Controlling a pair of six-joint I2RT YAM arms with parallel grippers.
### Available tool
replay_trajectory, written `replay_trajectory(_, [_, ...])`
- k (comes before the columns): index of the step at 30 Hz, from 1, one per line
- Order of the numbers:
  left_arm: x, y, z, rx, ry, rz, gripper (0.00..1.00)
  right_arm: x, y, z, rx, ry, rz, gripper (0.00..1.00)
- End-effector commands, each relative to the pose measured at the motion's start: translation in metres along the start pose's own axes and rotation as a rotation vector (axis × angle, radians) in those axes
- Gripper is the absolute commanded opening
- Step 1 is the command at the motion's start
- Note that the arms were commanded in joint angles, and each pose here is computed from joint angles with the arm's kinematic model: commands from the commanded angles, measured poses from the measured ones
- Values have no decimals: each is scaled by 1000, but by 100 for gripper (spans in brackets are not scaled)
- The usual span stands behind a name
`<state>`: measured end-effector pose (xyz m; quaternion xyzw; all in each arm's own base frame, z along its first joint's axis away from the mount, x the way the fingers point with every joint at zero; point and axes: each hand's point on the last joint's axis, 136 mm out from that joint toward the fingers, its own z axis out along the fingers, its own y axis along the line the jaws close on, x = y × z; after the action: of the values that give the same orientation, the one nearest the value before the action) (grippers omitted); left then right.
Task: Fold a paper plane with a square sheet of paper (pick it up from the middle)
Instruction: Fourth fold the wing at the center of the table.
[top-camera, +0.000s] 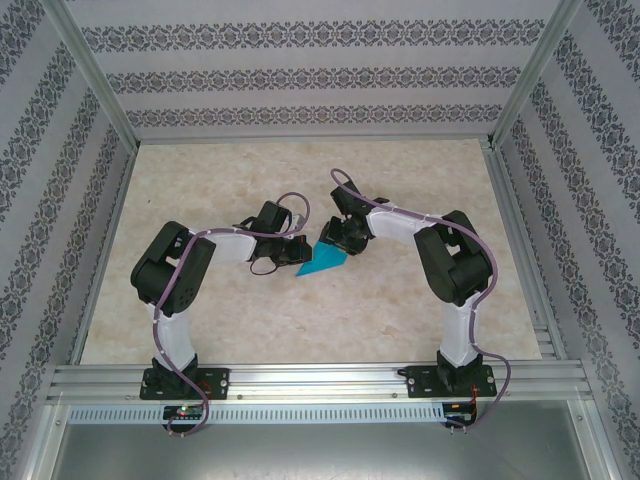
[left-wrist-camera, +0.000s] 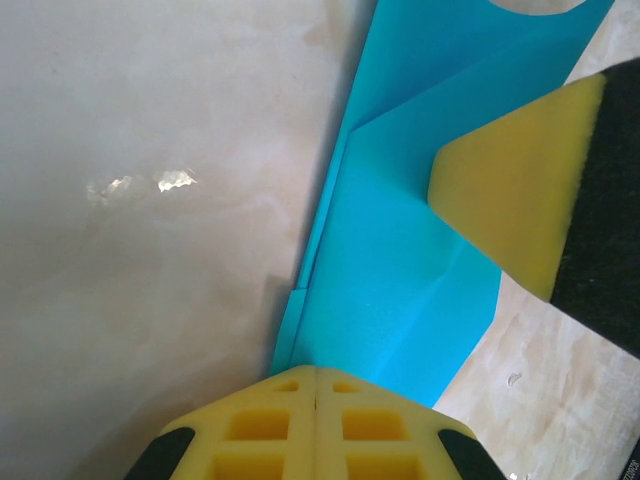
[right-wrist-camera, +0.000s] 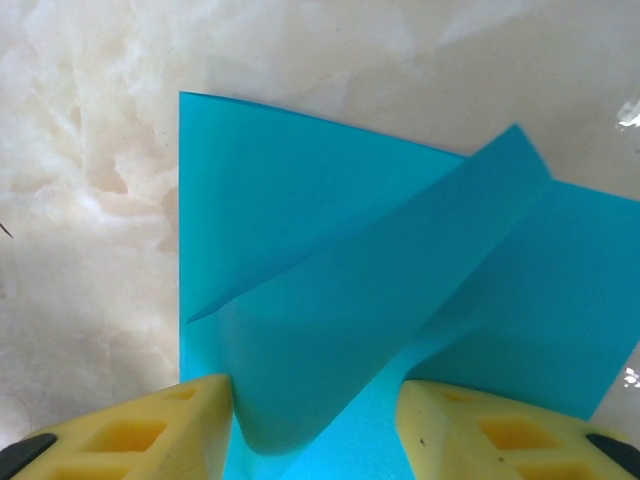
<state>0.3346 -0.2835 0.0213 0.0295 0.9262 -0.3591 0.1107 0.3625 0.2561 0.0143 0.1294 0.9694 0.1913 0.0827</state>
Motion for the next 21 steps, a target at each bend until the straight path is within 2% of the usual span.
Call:
replay_trajectory(1, [4,9,6,-48,23,0,5,41,-67,38,215,152,51,52])
replay_trajectory(13, [9,22,6,-112,34,-31,4,33,-53,31,170,134,29,55])
replay_trajectory(17, [14,31,6,-158,51,-51,3,19,-28,11,82,83,-1,56])
replay_trajectory(21, [20,42,5,-208,69,-67,3,-1,7,-26,-44,-11,-59,56])
